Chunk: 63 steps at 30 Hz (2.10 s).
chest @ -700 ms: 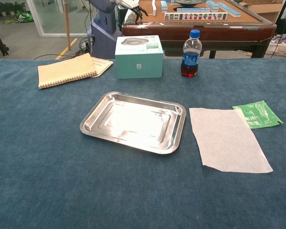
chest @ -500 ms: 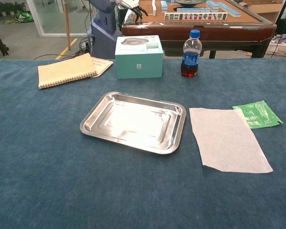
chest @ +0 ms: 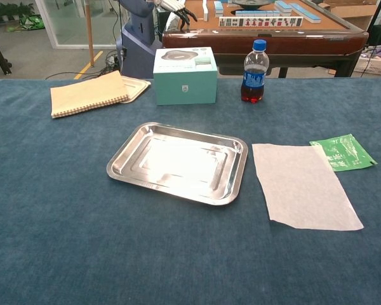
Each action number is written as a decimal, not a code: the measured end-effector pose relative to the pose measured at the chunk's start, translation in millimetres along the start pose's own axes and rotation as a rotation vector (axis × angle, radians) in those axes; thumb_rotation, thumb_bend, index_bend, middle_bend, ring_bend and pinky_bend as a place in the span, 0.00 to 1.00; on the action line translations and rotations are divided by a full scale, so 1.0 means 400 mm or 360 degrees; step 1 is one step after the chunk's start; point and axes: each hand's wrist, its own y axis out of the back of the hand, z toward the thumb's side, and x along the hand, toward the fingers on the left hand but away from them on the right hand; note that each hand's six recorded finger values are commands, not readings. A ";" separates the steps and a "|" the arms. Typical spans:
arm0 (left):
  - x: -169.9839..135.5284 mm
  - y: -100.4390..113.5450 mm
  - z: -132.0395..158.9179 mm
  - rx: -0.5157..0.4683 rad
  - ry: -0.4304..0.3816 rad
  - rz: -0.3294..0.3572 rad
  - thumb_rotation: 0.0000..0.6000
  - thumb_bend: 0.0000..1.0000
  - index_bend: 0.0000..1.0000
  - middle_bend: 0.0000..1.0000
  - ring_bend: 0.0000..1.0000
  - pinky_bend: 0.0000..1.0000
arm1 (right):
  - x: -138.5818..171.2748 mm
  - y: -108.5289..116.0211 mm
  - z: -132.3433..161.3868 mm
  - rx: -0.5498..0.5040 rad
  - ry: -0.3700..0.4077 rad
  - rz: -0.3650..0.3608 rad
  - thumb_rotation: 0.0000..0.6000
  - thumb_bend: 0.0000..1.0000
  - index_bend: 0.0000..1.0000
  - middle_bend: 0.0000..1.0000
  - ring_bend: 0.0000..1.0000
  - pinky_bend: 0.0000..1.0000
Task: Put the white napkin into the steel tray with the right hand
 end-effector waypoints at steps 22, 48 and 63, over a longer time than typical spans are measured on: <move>-0.008 0.002 -0.003 0.0002 0.0004 -0.0004 1.00 0.24 0.09 0.04 0.03 0.00 | -0.056 -0.130 0.077 0.0184 0.0322 -0.0022 1.00 0.21 0.35 0.29 0.11 0.19; -0.020 0.011 -0.013 0.0001 0.0021 0.0009 1.00 0.24 0.09 0.04 0.03 0.00 | -0.121 -0.268 0.137 0.0275 0.0500 0.0052 1.00 0.21 0.37 0.30 0.11 0.19; -0.021 0.010 -0.020 0.0011 0.0037 0.0005 1.00 0.24 0.09 0.04 0.03 0.00 | -0.148 -0.297 0.150 0.0263 0.0526 0.0047 1.00 0.21 0.37 0.30 0.11 0.19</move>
